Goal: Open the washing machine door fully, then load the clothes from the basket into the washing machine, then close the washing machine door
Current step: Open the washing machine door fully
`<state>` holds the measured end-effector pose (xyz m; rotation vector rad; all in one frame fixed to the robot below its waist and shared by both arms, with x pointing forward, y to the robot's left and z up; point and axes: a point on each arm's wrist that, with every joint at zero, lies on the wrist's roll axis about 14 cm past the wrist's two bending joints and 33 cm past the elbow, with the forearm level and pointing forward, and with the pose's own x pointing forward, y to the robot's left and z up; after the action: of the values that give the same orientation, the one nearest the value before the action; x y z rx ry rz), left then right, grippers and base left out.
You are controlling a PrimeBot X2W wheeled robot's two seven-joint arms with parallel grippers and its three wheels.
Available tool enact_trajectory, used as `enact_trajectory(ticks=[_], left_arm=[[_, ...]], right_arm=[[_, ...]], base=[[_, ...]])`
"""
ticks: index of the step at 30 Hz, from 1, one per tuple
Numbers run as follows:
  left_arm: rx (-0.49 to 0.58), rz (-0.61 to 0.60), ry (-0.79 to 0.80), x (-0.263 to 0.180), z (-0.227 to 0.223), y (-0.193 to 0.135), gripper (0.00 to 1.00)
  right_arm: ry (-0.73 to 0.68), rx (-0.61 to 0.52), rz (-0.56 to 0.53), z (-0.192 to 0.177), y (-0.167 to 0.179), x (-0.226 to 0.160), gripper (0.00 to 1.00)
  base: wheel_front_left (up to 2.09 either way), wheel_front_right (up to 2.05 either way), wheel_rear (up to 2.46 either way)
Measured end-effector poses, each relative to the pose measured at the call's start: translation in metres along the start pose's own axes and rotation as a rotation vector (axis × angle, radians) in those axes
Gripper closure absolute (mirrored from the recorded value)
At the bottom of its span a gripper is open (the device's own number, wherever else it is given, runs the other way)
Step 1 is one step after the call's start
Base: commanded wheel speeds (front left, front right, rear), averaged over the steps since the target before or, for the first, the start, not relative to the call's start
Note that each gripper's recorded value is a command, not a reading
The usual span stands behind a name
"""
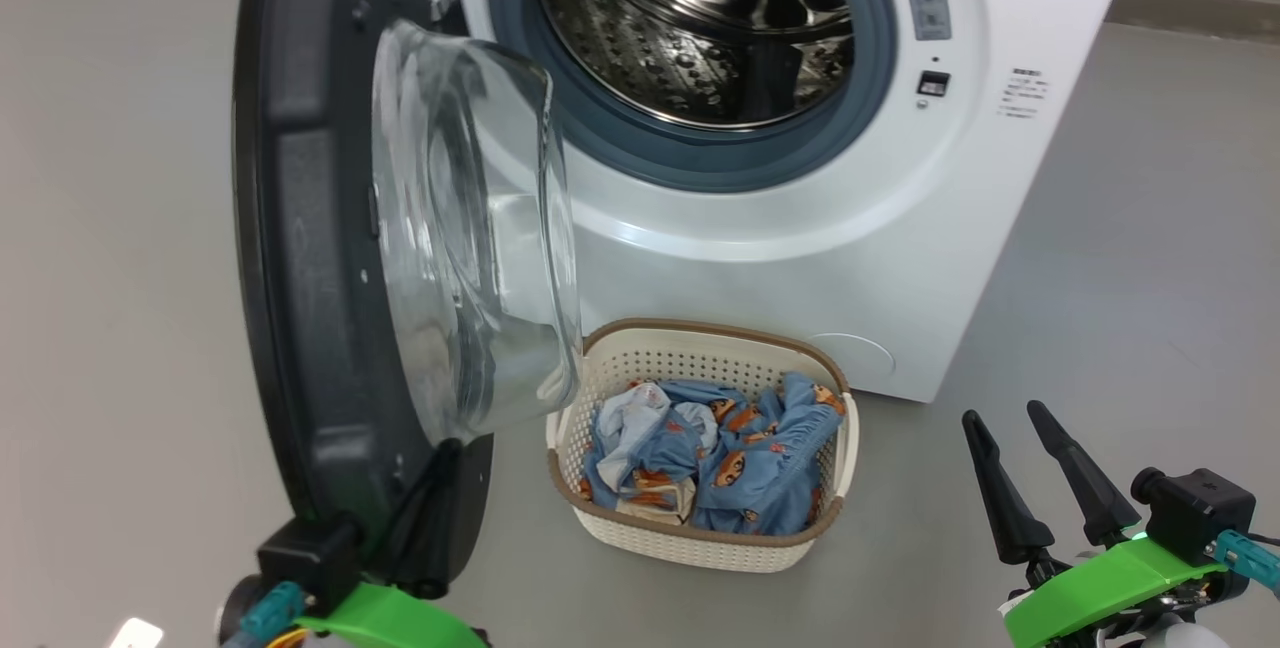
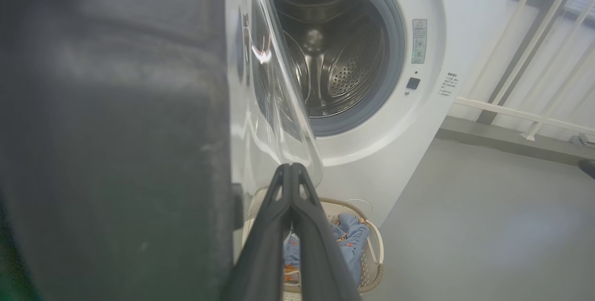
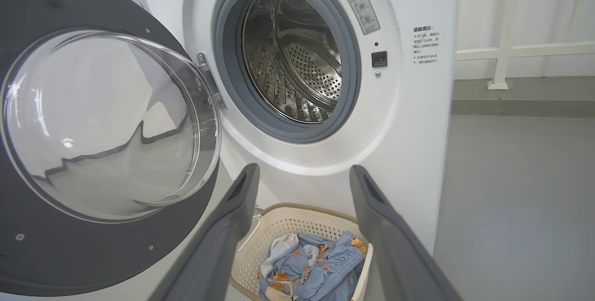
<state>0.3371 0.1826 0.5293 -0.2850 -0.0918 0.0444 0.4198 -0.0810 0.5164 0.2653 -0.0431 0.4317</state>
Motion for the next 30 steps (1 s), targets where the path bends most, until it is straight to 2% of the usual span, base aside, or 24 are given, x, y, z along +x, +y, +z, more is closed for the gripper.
enact_trajectory(ticks=[13,30], left_arm=[[0.066,0.205,0.022,-0.020,0.014,0.071,1.00],[0.110,0.409,0.085,-0.020,0.026,0.156,1.00]], right_arm=[[0.000,0.025,0.050,-0.003,0.022,0.013,0.00],[0.037,0.066,0.068,-0.024,0.027,0.028,0.00]], base=[[0.00,0.00,0.00],[0.00,0.00,0.00]])
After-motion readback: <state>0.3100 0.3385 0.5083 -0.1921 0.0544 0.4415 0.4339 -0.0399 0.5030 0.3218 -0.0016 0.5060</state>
